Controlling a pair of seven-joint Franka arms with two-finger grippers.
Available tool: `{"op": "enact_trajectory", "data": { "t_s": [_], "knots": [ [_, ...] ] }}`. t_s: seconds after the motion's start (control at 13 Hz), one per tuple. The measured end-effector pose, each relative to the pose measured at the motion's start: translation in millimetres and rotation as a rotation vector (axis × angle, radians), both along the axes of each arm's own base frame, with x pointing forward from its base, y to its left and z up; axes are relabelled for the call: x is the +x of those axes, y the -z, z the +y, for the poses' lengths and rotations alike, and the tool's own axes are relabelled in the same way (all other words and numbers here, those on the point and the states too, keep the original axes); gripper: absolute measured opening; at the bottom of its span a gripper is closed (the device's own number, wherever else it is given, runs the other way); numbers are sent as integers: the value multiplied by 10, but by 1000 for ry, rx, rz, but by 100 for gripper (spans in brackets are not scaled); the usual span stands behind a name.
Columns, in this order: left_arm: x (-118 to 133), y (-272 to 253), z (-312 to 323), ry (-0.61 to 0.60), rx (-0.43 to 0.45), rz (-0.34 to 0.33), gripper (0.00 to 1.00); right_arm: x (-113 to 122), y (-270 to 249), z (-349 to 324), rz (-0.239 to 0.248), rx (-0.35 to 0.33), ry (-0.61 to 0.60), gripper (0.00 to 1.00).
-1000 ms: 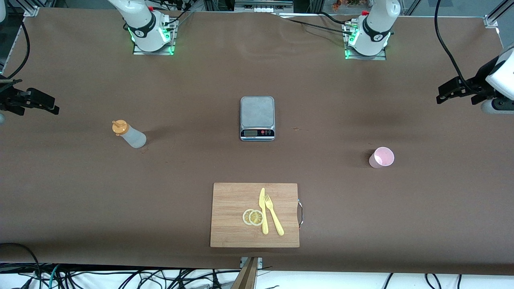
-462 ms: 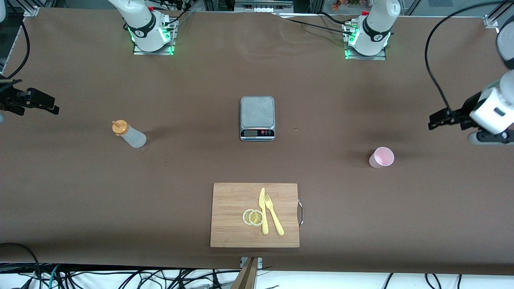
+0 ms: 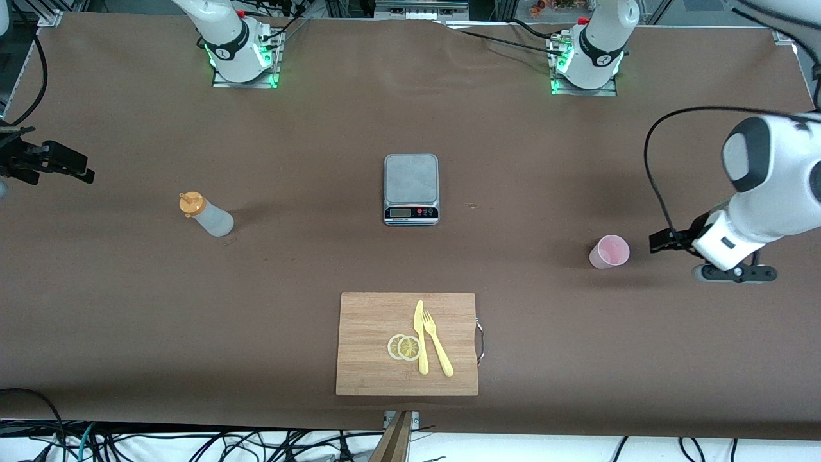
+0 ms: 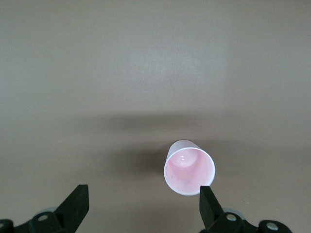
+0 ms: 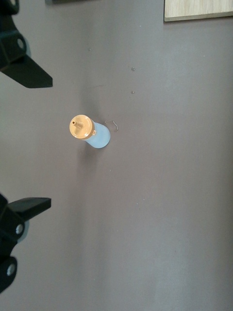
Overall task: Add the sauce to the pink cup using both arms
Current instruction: 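Reach the left gripper down to the pink cup and grasp it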
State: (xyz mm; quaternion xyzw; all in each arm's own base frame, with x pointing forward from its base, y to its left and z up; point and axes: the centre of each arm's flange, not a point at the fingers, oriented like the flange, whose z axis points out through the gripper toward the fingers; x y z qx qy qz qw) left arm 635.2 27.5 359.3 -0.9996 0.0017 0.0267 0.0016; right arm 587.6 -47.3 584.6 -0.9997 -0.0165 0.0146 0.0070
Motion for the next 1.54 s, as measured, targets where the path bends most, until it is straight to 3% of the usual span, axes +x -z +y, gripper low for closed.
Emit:
{"op": "enact_trajectory", "data": {
  "t_s": [0.46,0.92,1.08,1.54],
  "knots": [
    [-261,922,-96,15,-7,150,100,0,0,0,0,0,0,100],
    [-178,1480,-74,12,-3,84,100,0,-1,-1,0,0,0,100],
    [-172,1511,-77,8,-6,79,95,0,-1,-1,0,0,0,100],
    [-155,1491,-99,-8,-23,73,29,0,-1,-1,0,0,0,100]
  ]
}}
